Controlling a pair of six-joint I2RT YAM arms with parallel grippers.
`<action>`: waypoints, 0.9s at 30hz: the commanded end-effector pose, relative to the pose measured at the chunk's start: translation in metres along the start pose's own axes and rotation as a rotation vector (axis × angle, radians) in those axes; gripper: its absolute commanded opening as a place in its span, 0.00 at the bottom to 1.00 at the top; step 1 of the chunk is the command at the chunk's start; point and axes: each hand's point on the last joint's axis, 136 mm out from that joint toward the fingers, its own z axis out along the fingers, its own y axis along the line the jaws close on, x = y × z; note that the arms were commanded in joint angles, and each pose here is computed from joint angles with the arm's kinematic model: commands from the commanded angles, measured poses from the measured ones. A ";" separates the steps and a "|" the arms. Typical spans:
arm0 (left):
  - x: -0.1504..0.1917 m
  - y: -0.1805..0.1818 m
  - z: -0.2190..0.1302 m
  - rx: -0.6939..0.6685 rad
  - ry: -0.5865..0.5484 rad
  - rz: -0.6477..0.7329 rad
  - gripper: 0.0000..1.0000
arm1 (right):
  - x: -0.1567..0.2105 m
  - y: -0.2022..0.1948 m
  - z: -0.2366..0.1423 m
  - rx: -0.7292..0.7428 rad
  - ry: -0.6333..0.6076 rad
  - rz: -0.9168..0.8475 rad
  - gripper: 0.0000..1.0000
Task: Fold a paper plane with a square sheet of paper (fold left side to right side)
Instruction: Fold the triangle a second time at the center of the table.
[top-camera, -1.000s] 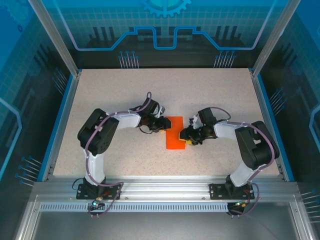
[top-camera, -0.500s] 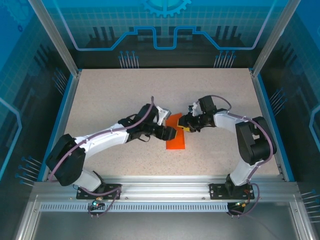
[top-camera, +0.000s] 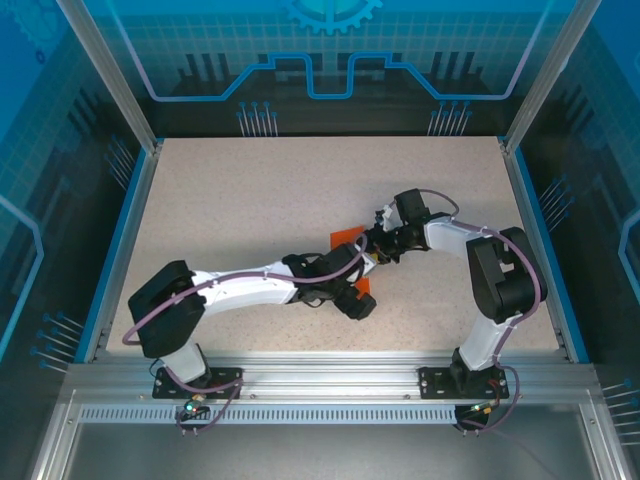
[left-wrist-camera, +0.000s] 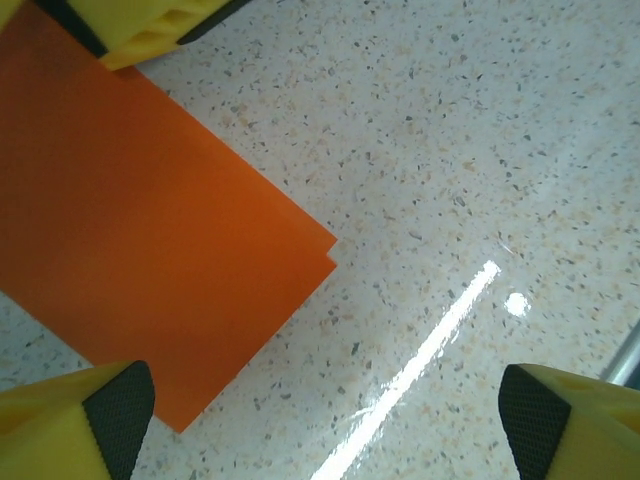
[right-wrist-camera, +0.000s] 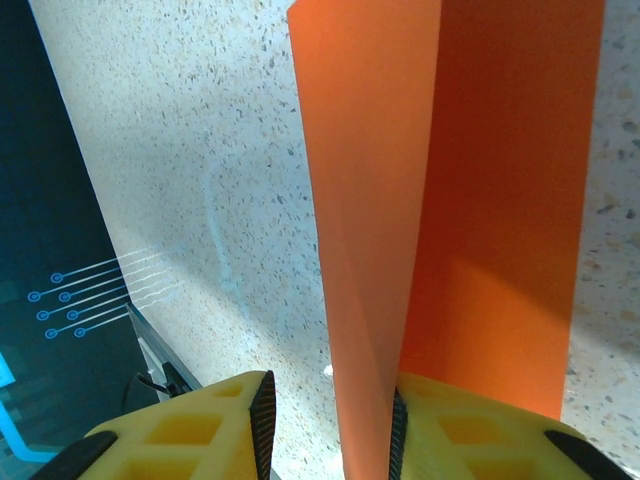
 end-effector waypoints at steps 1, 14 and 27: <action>-0.005 0.004 0.004 -0.110 0.021 0.057 0.93 | -0.001 -0.001 0.000 -0.005 0.023 0.017 0.35; -0.006 0.021 0.029 -0.383 0.092 0.134 0.90 | 0.000 -0.002 0.003 0.000 0.026 0.023 0.35; -0.005 0.019 0.027 -0.346 0.078 0.090 0.35 | 0.001 -0.007 0.004 0.021 0.027 0.018 0.35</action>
